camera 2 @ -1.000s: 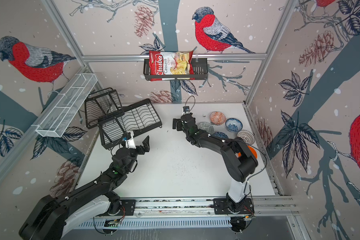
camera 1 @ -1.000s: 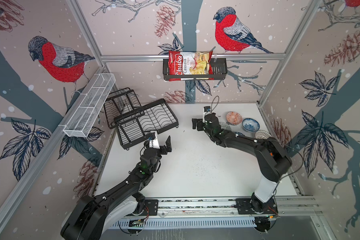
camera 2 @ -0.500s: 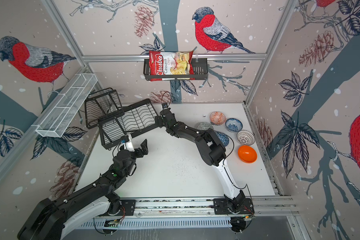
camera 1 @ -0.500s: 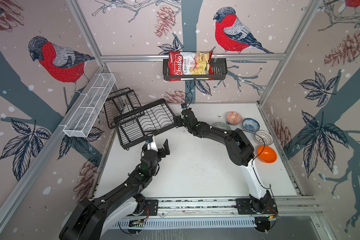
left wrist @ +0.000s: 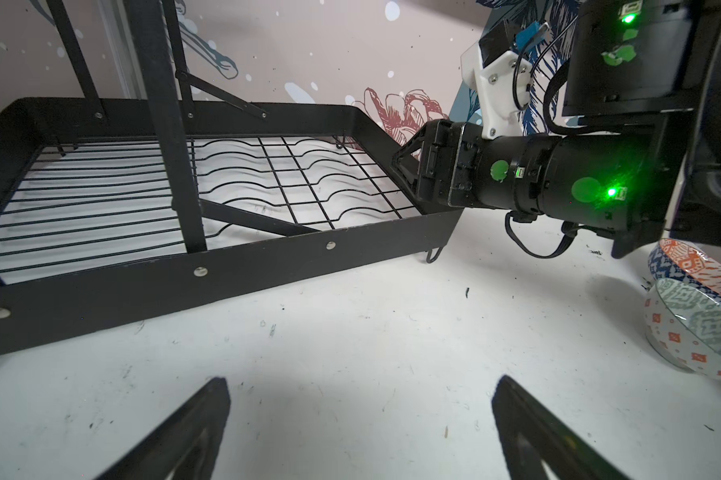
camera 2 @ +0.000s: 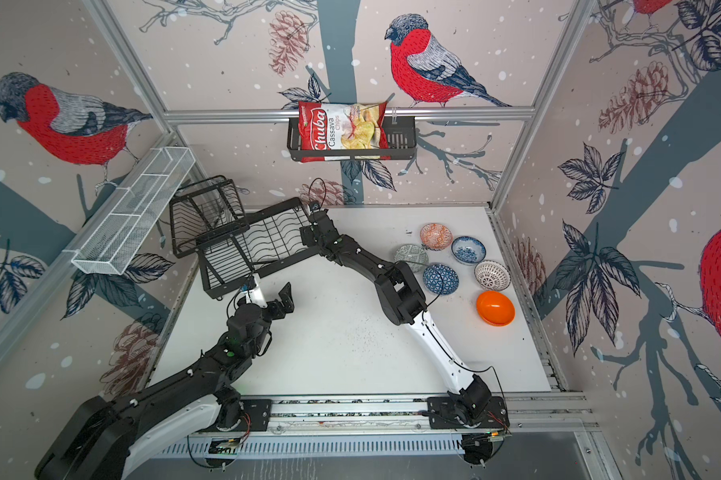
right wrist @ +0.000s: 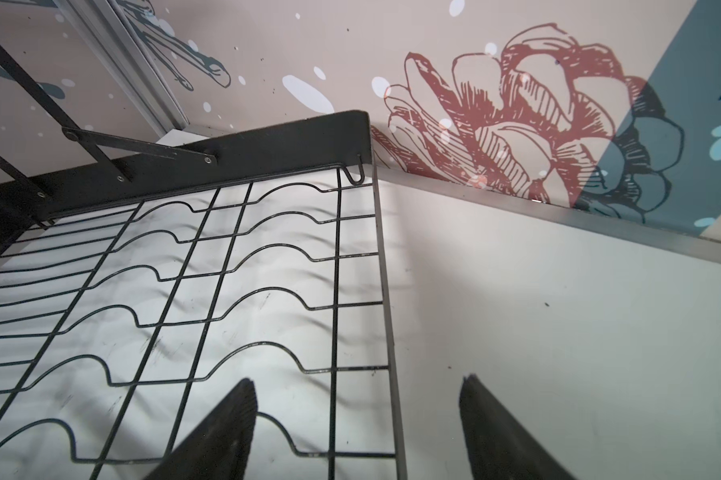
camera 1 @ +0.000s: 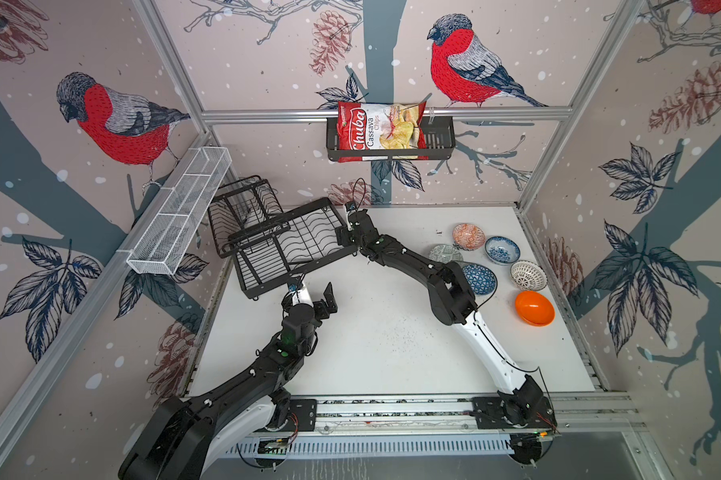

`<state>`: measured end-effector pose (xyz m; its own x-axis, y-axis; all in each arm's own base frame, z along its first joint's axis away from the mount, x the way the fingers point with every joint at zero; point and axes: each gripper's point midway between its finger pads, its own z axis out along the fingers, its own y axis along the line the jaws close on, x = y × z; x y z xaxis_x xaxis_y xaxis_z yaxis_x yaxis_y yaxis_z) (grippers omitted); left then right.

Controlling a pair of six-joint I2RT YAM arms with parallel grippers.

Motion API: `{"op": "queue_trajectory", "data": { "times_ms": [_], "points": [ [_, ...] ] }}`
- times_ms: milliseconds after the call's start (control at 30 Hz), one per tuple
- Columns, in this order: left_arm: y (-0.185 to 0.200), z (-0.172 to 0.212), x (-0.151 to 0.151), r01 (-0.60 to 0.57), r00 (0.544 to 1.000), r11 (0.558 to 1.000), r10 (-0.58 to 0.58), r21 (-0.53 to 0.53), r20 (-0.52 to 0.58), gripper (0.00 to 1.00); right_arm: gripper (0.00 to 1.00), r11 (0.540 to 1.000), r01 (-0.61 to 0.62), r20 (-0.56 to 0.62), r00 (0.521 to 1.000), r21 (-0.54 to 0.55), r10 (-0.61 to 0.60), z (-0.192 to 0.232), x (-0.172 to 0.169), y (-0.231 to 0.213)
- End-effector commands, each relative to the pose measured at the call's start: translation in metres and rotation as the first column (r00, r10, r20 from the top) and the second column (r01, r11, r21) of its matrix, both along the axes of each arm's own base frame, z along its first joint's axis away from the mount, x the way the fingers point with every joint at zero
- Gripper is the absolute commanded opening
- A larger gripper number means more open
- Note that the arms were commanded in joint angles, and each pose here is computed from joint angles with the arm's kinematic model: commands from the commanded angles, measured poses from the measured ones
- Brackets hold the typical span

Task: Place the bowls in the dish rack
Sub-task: 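Grasp the near edge of the black dish rack's lower tier with the right gripper, then drag the dish rack toward the table center with the right gripper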

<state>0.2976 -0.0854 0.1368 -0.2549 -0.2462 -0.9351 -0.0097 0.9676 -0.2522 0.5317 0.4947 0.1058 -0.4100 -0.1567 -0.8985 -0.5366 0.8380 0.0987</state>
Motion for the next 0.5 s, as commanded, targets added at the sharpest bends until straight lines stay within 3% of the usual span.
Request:
{"op": "queue_trajectory", "data": {
  "times_ms": [0, 467],
  "points": [
    [0.006, 0.007, 0.002, -0.032, 0.999, 0.999, 0.033, -0.016, 0.031, 0.98, 0.68, 0.999, -0.022, -0.016, 1.000, -0.038, 0.021, -0.014, 0.000, -0.002],
    [0.010, 0.007, 0.001, -0.050, 0.998, 0.999, 0.051, -0.009, 0.035, 0.98, 0.09, 0.995, 0.005, -0.095, 0.995, -0.100, -0.015, -0.044, -0.010, -0.024]
  ]
}}
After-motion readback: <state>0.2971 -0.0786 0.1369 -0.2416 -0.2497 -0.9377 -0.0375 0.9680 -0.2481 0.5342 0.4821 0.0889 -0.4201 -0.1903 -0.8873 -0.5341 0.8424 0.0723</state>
